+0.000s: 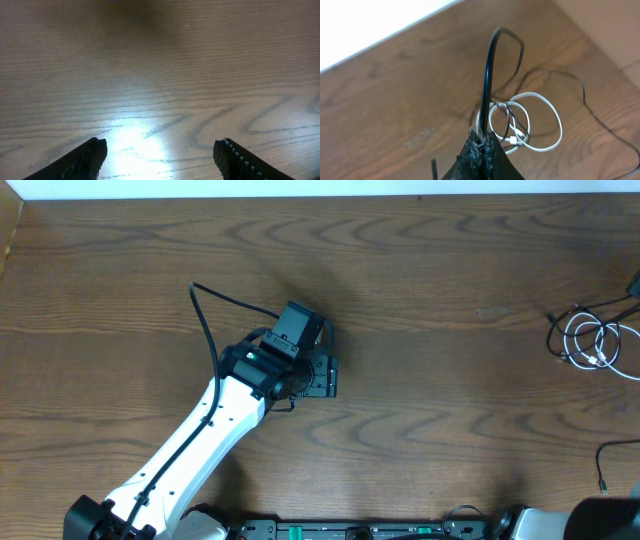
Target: Untangle cables
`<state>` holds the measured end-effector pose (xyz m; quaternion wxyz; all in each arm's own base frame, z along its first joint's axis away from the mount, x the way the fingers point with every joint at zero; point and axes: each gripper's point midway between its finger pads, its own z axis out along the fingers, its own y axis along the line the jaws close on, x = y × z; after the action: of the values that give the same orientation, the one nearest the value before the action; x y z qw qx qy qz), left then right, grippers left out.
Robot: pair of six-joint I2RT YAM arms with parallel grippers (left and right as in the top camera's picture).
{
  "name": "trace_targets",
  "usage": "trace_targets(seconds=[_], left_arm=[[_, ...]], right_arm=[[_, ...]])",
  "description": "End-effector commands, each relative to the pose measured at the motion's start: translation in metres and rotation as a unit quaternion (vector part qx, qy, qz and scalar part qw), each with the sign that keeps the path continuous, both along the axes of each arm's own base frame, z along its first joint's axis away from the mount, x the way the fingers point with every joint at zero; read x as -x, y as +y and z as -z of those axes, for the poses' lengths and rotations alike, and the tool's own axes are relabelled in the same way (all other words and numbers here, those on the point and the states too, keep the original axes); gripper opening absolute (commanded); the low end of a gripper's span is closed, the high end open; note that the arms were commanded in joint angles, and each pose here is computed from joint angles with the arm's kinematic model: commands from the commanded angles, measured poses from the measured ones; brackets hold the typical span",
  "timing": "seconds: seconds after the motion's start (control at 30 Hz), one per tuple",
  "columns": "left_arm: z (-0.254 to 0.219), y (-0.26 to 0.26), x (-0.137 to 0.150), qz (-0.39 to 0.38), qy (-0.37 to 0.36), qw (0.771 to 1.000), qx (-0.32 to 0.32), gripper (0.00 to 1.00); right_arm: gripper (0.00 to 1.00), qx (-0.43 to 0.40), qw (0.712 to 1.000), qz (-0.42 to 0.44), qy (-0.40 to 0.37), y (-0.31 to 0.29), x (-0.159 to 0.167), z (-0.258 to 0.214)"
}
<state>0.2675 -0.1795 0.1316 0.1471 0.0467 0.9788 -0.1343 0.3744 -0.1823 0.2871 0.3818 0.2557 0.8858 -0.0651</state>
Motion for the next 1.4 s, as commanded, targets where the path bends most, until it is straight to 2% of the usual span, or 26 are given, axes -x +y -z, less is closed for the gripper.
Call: trace_targets(seconds=[0.0, 0.17, 0.3, 0.33, 0.37, 0.4, 0.43, 0.47, 0.53, 0.7, 0.87, 0.97, 1.13, 1.27, 1.37], left_arm=[[0.004, 0.003, 0.000, -0.008, 0.007, 1.000, -0.007, 0.73], [0.004, 0.003, 0.000, -0.008, 0.007, 1.000, -0.007, 0.73], [0.004, 0.003, 0.000, -0.008, 0.007, 1.000, -0.007, 0.73], [0.004, 0.003, 0.000, -0.008, 0.007, 1.000, -0.007, 0.73], [0.004, 0.003, 0.000, -0.008, 0.007, 1.000, -0.007, 0.73], [0.004, 0.003, 0.000, -0.008, 0.007, 1.000, -0.007, 0.73], [0.004, 0.003, 0.000, -0.008, 0.007, 1.000, -0.007, 0.73], [0.004, 0.003, 0.000, -0.008, 0.007, 1.000, -0.007, 0.73], [0.004, 0.003, 0.000, -0.008, 0.007, 1.000, -0.007, 0.73], [0.003, 0.003, 0.000, -0.008, 0.006, 1.000, -0.007, 0.73], [0.002, 0.001, -0.004, -0.007, 0.000, 1.000, -0.003, 0.73], [-0.001, -0.002, -0.009, -0.008, -0.012, 1.000, 0.004, 0.74], [-0.006, -0.007, -0.020, -0.007, -0.038, 0.999, 0.015, 0.74], [-0.007, 0.022, -0.038, -0.047, -0.080, 0.994, -0.055, 0.75], [-0.007, 0.039, -0.045, -0.073, -0.080, 0.992, -0.063, 0.79]], right_arm=[[0.01, 0.003, 0.999, 0.022, 0.031, -0.018, 0.000, 0.017], [0.01, 0.012, 0.995, 0.073, 0.060, -0.042, 0.010, 0.032], [0.03, 0.013, 0.986, 0.142, 0.088, -0.063, 0.030, 0.044], [0.11, 0.008, 0.984, 0.154, 0.092, -0.066, 0.034, 0.047], [0.24, 0.001, 0.982, 0.162, 0.093, -0.068, 0.037, 0.049], [0.40, -0.007, 0.982, 0.167, 0.091, -0.070, 0.038, 0.051], [0.62, -0.021, 0.983, 0.161, 0.086, -0.067, 0.036, 0.053], [0.72, -0.035, 0.985, 0.150, 0.079, -0.063, 0.033, 0.053], [0.82, -0.063, 0.988, 0.123, 0.066, -0.052, 0.025, 0.054], [0.88, -0.162, 0.986, 0.026, 0.023, -0.006, -0.001, 0.051], [0.90, -0.221, 0.974, -0.045, 0.020, 0.041, -0.012, 0.049], [0.91, -0.220, 0.970, -0.093, 0.042, 0.072, -0.015, 0.053], [0.92, -0.186, 0.954, -0.222, 0.085, 0.144, -0.020, 0.068], [0.98, -0.143, 0.942, -0.267, 0.144, 0.184, -0.011, 0.103], [0.99, -0.112, 0.935, -0.283, 0.183, 0.203, -0.001, 0.129]])
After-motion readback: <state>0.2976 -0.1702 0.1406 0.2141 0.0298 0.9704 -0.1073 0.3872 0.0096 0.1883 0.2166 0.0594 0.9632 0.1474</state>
